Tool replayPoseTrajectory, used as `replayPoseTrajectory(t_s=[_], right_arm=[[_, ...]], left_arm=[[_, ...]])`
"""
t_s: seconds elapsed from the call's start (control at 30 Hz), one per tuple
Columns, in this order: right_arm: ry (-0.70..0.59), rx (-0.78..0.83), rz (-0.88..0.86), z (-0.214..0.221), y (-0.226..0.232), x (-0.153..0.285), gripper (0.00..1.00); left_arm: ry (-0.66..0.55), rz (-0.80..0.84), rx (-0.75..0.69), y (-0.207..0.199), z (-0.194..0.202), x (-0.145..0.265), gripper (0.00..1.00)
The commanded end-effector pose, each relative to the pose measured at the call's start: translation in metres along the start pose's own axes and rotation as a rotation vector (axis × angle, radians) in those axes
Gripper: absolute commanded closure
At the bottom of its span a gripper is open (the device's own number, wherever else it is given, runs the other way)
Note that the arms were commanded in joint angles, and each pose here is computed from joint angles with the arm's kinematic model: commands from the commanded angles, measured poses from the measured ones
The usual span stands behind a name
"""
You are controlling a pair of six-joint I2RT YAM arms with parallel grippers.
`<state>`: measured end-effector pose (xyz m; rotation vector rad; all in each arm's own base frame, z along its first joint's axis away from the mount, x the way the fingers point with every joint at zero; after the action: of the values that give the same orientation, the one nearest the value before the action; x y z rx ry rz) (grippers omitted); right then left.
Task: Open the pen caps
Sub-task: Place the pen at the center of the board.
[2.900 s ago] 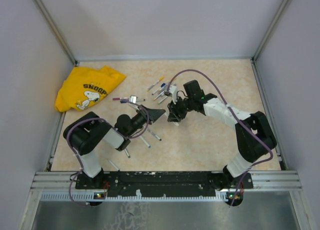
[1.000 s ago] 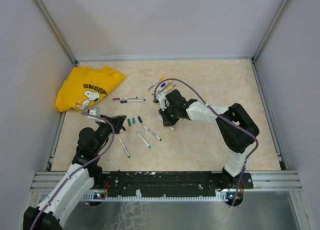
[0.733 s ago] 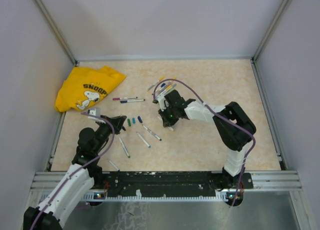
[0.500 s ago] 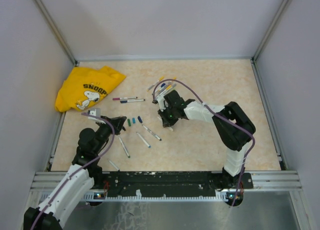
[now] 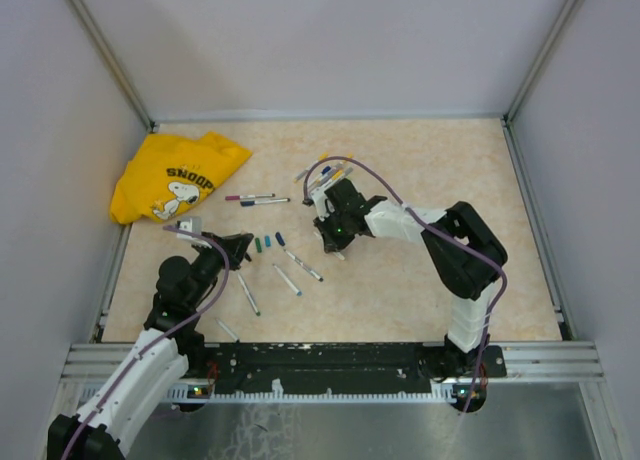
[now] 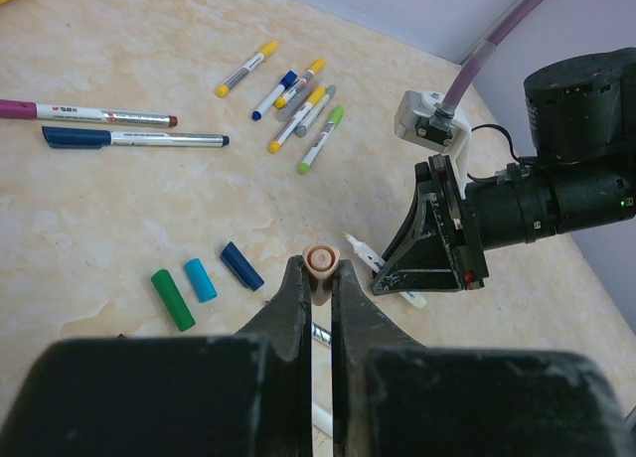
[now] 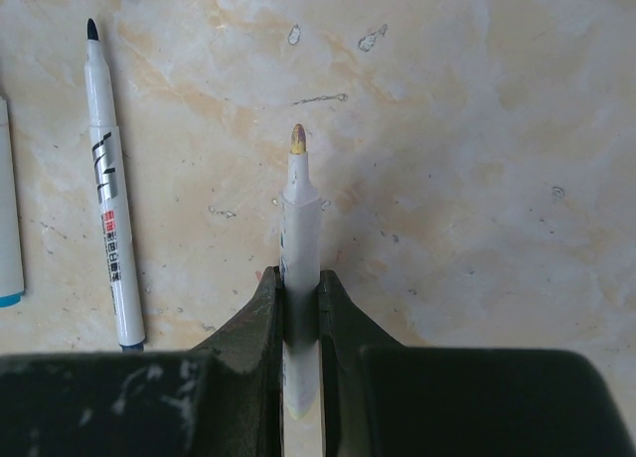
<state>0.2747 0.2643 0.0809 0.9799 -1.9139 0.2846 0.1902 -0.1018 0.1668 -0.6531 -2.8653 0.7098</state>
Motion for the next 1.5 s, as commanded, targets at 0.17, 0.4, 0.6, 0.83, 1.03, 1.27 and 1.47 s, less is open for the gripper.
replayPoseTrajectory(t_s=[0.17, 0.4, 0.6, 0.83, 1.03, 1.27, 1.47], right_arm=[[-0.002, 0.022, -0.027, -0.010, 0.014, -0.004, 0.87], [0.004, 0.027, -0.007, -0.012, 0.012, -0.002, 0.80], [-0.017, 0.045, 0.000, -0.018, 0.013, 0.007, 0.70], [-0.052, 0.085, 0.009, -0.026, 0.015, 0.022, 0.60], [-0.090, 0.147, -0.008, -0.033, 0.019, 0.041, 0.51], [-0.124, 0.216, -0.069, -0.038, 0.020, 0.064, 0.48], [-0.180, 0.223, -0.153, -0.042, 0.010, 0.090, 0.48]], left_arm=[[-0.005, 0.019, 0.004, -0.002, 0.000, 0.001, 1.00], [0.001, 0.029, 0.009, -0.003, 0.000, 0.001, 1.00], [0.015, 0.046, 0.026, -0.005, 0.002, 0.001, 1.00], [0.034, 0.093, 0.059, -0.010, 0.006, -0.001, 1.00], [0.061, 0.147, 0.120, -0.015, 0.011, -0.003, 1.00], [0.075, 0.150, 0.153, -0.018, 0.014, -0.006, 1.00], [0.089, 0.155, 0.151, -0.026, 0.019, -0.010, 1.00]])
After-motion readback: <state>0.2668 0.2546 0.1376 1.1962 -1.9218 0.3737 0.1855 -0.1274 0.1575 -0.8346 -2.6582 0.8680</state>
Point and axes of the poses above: each gripper's point midway between its finger pads, its own x axis back along the fingers, its own y axis along the line the jaws close on, z = x × y, the point moved 7 cm from there along x, back along the fingers, and after that the axes turned 4 degrees about -x, right-handed, at the moved point
